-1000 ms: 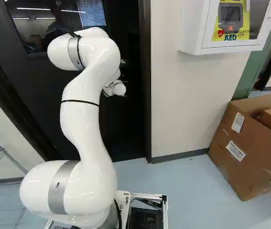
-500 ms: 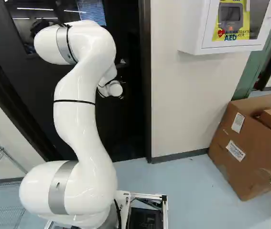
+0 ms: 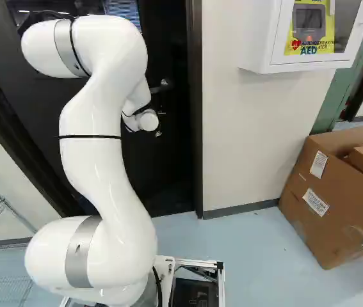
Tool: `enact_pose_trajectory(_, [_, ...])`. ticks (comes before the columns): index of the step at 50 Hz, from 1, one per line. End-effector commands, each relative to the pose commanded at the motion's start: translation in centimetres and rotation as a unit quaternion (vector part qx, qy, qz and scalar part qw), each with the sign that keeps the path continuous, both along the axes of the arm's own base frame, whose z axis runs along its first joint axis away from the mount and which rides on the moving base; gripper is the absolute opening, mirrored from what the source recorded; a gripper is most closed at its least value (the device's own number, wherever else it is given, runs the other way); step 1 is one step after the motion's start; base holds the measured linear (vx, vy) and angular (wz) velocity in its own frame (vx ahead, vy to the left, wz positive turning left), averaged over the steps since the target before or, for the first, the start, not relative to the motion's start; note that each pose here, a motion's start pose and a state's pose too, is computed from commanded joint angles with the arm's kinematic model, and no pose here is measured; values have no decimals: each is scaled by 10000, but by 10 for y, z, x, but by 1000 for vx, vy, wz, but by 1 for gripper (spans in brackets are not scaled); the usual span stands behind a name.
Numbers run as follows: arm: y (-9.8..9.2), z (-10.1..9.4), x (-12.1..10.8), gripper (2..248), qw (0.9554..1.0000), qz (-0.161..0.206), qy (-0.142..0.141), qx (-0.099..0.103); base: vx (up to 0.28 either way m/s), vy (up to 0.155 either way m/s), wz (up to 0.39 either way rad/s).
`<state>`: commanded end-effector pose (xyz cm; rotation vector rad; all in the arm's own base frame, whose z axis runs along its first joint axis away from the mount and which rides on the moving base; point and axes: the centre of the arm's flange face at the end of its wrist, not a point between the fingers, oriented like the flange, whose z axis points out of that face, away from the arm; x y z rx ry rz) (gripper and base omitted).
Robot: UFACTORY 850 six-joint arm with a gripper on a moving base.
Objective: Open the door and move inside
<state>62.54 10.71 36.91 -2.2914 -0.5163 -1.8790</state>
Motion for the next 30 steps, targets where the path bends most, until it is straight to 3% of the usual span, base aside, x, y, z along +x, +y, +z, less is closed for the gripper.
enact_pose_trajectory(30, [-9, 5, -57, 247, 9966, -632, 462, 269, 0, 0, 0])
